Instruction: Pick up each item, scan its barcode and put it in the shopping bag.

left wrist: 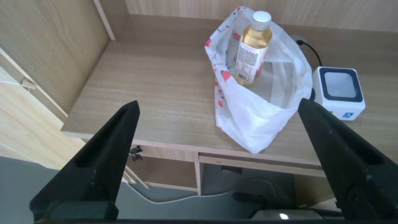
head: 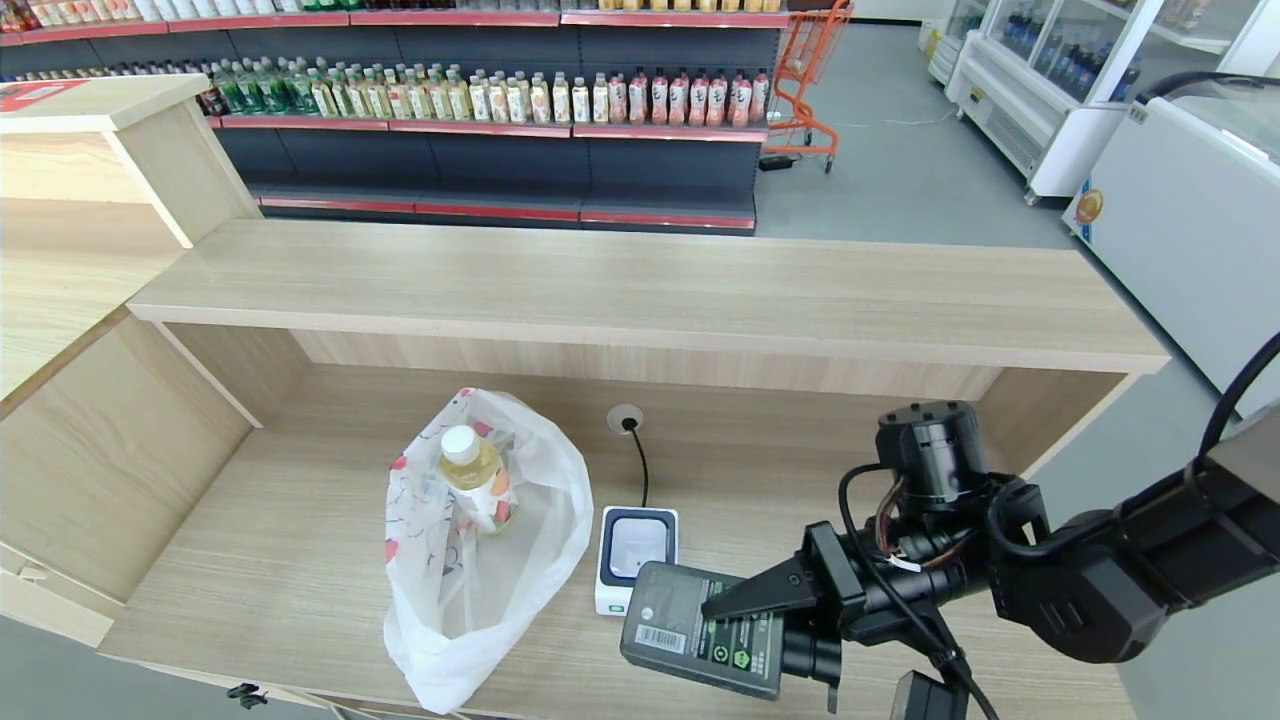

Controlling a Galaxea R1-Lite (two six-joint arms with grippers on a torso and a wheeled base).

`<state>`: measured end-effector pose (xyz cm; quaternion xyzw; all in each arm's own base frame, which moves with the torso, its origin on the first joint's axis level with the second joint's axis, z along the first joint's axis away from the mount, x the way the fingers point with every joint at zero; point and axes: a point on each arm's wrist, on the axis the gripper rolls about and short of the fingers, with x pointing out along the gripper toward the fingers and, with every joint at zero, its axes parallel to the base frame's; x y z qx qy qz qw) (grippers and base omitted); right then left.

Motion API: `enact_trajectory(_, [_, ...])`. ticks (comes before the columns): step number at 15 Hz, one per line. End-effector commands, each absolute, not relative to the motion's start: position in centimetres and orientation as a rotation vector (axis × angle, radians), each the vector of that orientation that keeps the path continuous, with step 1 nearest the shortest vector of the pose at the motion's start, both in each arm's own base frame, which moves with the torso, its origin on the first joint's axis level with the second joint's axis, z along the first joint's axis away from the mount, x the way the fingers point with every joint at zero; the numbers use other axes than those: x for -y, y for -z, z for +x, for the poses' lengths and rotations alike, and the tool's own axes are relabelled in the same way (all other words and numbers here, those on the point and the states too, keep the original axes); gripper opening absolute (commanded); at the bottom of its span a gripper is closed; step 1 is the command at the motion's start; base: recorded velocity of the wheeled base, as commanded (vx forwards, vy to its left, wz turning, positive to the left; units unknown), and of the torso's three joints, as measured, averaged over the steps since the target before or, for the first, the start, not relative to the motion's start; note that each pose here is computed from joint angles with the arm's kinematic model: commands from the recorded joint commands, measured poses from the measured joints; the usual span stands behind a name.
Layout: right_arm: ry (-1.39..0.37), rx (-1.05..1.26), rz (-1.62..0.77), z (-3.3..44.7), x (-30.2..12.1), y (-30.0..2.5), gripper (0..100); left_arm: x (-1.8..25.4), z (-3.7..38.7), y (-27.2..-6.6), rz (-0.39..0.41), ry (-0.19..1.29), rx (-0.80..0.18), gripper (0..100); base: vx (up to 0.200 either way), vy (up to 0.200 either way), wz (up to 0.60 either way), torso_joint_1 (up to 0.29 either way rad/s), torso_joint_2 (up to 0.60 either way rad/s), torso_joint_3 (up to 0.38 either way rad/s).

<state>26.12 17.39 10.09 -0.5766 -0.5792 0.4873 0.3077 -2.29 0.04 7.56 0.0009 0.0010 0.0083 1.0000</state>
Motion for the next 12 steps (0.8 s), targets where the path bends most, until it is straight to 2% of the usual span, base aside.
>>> enact_trajectory(1, [-1.29,1.49,-1.464,24.4,-17.2,-13.6,0,0.0,-2.3,-7.6,0.002,-0.017,-0.002,100,0.0,0.0,0.0,0.0,0.0,0.0])
enact_trajectory(2, [-1.25,1.462,-1.47,23.6,-16.3,-15.6,0,0.0,-2.3,-7.6,0.002,-0.017,-0.002,100,0.0,0.0,0.0,0.0,0.0,0.0])
enact_trajectory(4, [-1.293,1.305,-1.413,22.2,-14.0,-16.6,0,0.0,-2.3,-7.6,0.002,-0.017,-0.002,100,0.0,0.0,0.0,0.0,0.0,0.0])
enact_trajectory(5, [-1.459,1.042,-1.252,20.7,-12.6,-16.5,0,0.0,-2.3,-7.6,0.002,-0.017,-0.002,100,0.0,0.0,0.0,0.0,0.0,0.0])
enact_trajectory(7, [-1.43,0.821,-1.18,21.0,-9.7,-18.6,0,0.0,-2.3,-7.6,0.002,-0.017,-0.002,100,0.0,0.0,0.0,0.0,0.0,0.0])
enact_trajectory(9, [-1.405,0.511,-0.924,18.5,-7.0,-20.0,0,0.0,-2.3,-7.6,0.002,-0.017,-0.002,100,0.0,0.0,0.0,0.0,0.0,0.0])
enact_trajectory(12, [-1.225,-0.007,-0.409,16.7,-3.3,-19.6,0,0.0,-2.3,-7.6,0.002,-0.017,-0.002,100,0.0,0.0,0.0,0.0,0.0,0.0])
